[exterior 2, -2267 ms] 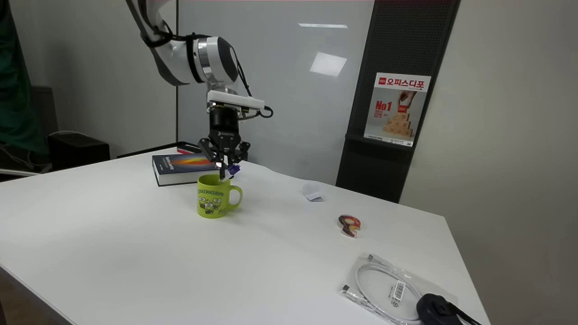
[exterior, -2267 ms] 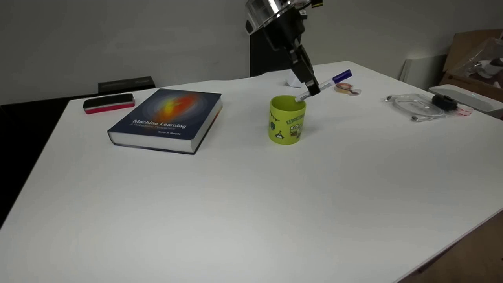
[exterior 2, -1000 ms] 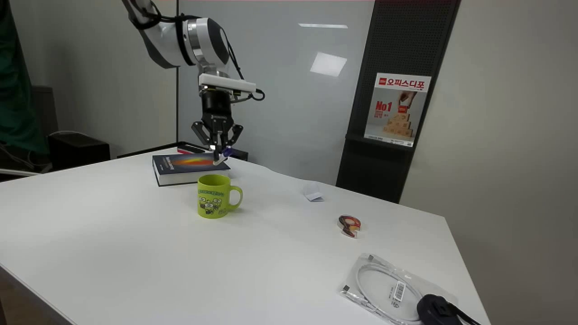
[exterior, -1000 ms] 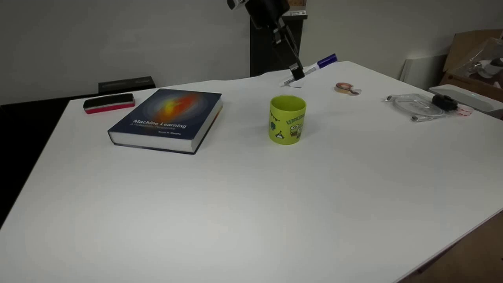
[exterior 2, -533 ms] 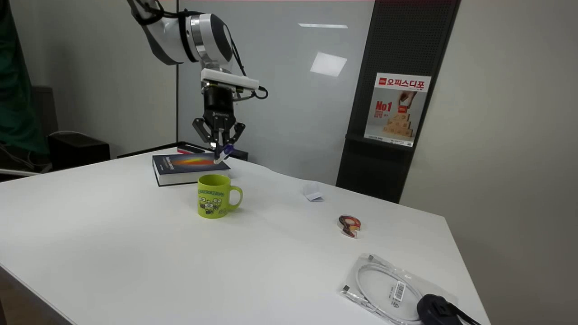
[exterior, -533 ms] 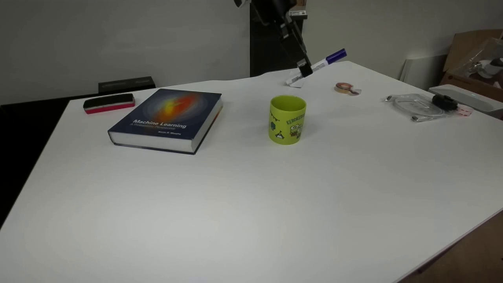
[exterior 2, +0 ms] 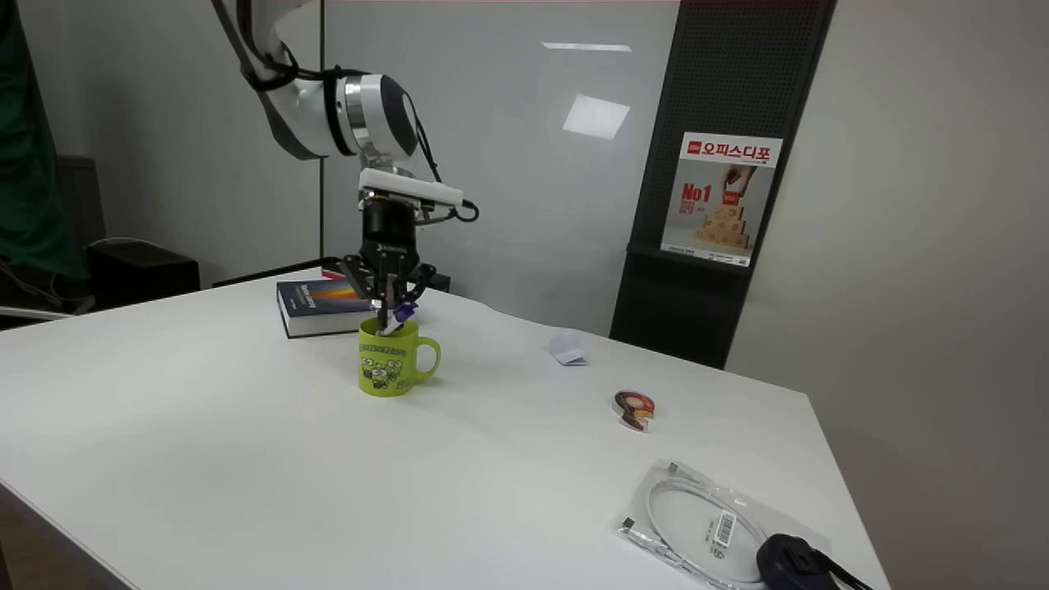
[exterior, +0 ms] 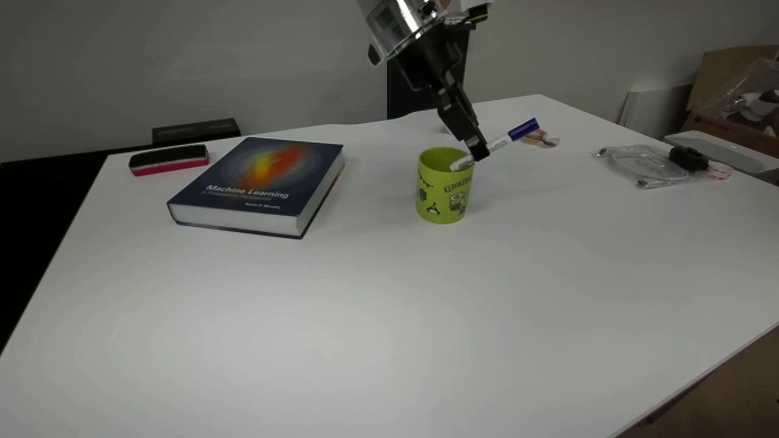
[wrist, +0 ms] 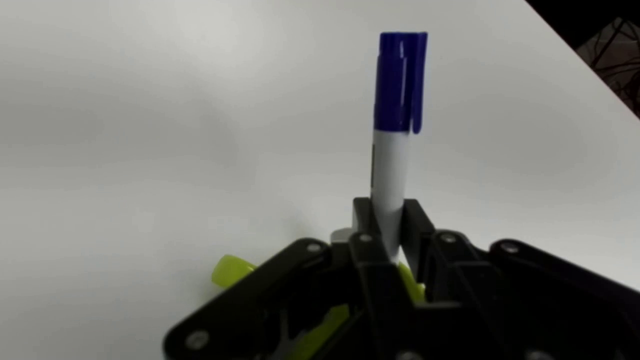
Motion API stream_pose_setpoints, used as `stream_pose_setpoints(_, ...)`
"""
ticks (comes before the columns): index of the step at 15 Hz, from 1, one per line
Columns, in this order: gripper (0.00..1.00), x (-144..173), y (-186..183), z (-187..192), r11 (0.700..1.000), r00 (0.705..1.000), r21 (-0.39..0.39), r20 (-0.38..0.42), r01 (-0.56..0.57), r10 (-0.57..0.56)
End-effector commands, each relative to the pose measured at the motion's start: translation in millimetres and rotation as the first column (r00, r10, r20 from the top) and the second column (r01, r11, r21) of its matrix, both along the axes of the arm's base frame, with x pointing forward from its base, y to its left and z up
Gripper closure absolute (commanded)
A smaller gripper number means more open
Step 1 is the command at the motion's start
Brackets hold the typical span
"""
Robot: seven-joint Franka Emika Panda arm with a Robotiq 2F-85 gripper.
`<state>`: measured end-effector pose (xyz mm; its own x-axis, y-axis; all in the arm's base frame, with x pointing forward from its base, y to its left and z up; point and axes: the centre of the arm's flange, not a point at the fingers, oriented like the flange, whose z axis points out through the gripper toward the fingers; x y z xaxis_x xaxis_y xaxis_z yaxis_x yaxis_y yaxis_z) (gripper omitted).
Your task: Put the pen in the mug
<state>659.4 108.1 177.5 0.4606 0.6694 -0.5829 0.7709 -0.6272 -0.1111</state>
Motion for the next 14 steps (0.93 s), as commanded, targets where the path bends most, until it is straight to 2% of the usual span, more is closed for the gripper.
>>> stream_pose_setpoints(1,0.96,5.2,-3.7,-4.8,1.0,1.0,0.001,0.006,0.009,-0.009)
stream_pose_setpoints(14,0.96,23.4,5.6,-2.2,1.0,1.0,0.006,0.028,-0.001,0.001)
